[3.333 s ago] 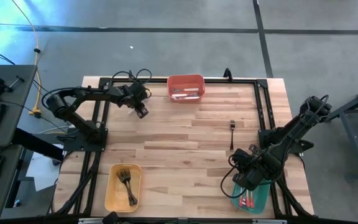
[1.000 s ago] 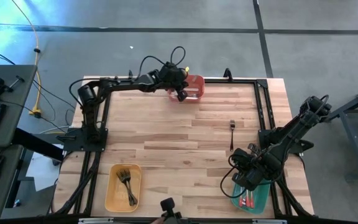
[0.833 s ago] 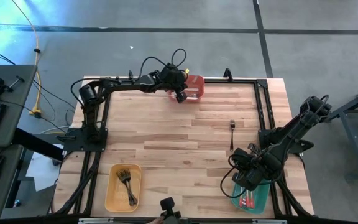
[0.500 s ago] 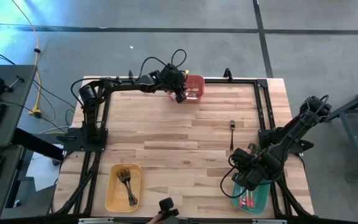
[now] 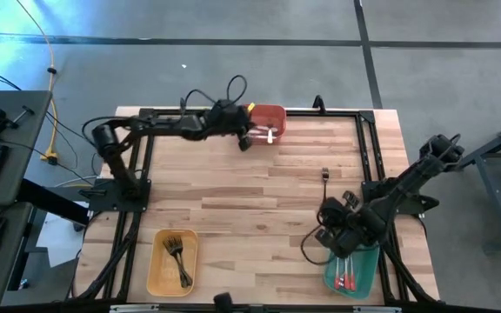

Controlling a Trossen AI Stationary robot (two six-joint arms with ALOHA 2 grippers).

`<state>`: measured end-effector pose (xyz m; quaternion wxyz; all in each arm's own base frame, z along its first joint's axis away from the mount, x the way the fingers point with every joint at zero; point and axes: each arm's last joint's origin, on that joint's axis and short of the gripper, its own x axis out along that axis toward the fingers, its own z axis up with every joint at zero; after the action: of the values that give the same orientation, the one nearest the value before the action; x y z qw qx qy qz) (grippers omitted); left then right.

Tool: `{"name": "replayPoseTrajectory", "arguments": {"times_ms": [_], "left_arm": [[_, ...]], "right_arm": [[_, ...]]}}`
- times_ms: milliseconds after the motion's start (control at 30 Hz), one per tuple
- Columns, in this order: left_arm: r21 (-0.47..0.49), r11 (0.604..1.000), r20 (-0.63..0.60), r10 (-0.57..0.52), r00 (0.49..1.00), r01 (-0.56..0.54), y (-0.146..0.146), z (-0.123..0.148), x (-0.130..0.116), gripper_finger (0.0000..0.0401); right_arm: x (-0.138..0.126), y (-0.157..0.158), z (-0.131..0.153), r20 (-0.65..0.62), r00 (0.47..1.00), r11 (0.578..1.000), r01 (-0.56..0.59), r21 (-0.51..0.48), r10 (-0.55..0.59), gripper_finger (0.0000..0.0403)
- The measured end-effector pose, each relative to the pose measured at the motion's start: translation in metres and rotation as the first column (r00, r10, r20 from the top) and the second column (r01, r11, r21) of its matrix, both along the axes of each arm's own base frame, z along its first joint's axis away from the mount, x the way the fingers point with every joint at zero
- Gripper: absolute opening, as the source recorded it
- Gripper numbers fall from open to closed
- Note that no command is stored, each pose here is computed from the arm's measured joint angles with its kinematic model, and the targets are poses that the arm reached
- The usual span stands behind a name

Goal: Sort silverware by color (type)
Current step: Put the black fork into the yellow bin

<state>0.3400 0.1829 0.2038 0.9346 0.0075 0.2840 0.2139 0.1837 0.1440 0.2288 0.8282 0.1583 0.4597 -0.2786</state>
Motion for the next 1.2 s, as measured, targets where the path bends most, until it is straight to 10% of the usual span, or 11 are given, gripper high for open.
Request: {"name": "replayPoseTrajectory", "arguments": {"times_ms": [400, 667, 967, 1200], "left_arm": [[0.000, 0.970, 0.351, -0.226, 0.909, 0.241, -0.105, 0.016, -0.051, 0.0001], [-0.022, 0.927, 0.443, -0.326, 0.835, 0.373, -0.153, 0.008, -0.077, 0.0001], [-0.079, 0.894, 0.547, -0.332, 0.769, 0.442, -0.180, -0.008, -0.097, 0.0000], [-0.103, 0.888, 0.686, -0.263, 0.678, 0.448, -0.179, -0.016, -0.118, 0.0000]], "right_arm": [[0.024, -0.063, -0.025, -0.025, 0.946, 0.946, 0.324, -0.015, -0.324, 0.0041], [0.006, -0.099, -0.077, -0.029, 0.796, 0.795, 0.606, 0.022, -0.605, 0.0120], [-0.011, -0.128, -0.111, 0.008, 0.730, 0.730, 0.684, -0.003, -0.684, 0.0125], [-0.007, -0.140, -0.122, 0.077, 0.771, 0.772, 0.635, -0.007, -0.633, 0.0065]]}}
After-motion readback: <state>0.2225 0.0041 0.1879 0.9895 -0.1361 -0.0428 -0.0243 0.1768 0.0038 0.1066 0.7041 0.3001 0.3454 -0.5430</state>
